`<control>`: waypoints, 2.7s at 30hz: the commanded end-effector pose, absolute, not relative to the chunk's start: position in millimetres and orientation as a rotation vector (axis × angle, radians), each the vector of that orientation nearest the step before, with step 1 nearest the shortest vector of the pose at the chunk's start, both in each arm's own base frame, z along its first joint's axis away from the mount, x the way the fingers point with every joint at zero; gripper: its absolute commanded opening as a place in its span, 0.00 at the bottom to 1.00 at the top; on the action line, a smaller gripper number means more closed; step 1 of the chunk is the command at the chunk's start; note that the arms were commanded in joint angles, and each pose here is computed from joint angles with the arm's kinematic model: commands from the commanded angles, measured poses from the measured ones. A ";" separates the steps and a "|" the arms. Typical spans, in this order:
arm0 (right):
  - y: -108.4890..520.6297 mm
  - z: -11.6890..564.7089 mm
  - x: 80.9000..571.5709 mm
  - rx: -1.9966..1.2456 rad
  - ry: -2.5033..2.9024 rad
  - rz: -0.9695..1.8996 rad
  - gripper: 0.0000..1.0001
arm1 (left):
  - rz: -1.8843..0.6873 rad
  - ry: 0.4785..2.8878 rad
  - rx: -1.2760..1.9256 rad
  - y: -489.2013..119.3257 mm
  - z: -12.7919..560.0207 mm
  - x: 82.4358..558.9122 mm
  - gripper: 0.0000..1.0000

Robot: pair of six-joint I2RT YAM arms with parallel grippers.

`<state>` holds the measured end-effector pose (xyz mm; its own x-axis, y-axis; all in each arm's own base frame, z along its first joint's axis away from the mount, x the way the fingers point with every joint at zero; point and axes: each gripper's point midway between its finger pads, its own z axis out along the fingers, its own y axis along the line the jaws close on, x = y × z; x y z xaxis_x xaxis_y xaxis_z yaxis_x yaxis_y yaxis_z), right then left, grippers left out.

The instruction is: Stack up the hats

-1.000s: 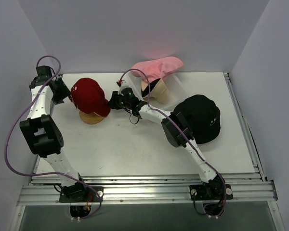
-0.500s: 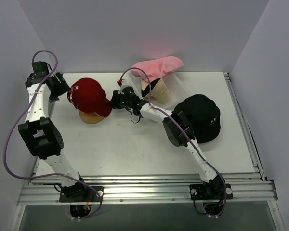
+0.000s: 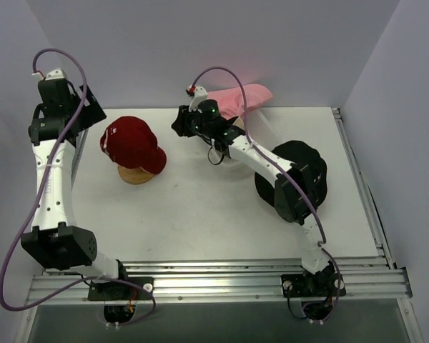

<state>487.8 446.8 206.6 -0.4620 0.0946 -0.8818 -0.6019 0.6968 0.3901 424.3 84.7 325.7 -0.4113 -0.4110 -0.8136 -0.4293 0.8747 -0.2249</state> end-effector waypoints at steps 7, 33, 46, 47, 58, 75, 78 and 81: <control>348.1 309.4 480.5 -0.292 1.833 0.549 0.37 | -0.273 1.842 -0.257 -57.9 395.4 364.9 0.94; 195.1 304.2 528.4 0.185 1.895 0.011 0.48 | -0.353 1.808 0.307 -242.9 240.9 285.9 0.94; 176.5 270.4 587.5 0.309 1.909 -0.024 0.54 | -0.399 1.754 0.258 -241.4 249.6 284.6 0.94; 175.8 269.1 592.6 0.313 1.902 0.001 0.55 | -0.405 1.754 0.262 -242.7 250.0 284.3 0.94; 185.3 234.1 628.6 0.148 1.896 -0.012 0.61 | -0.402 1.761 0.267 -243.7 248.1 284.9 0.94; 171.8 276.6 632.7 0.014 1.796 -0.239 0.00 | -0.418 1.757 0.289 -248.6 247.8 284.4 0.95; 178.7 341.1 613.3 -0.015 1.695 -0.215 0.00 | -0.418 1.749 0.280 -247.0 252.1 284.4 0.98; 201.0 419.7 573.5 -0.104 1.583 -0.022 0.00 | -0.479 1.723 0.272 -248.5 263.8 277.9 0.98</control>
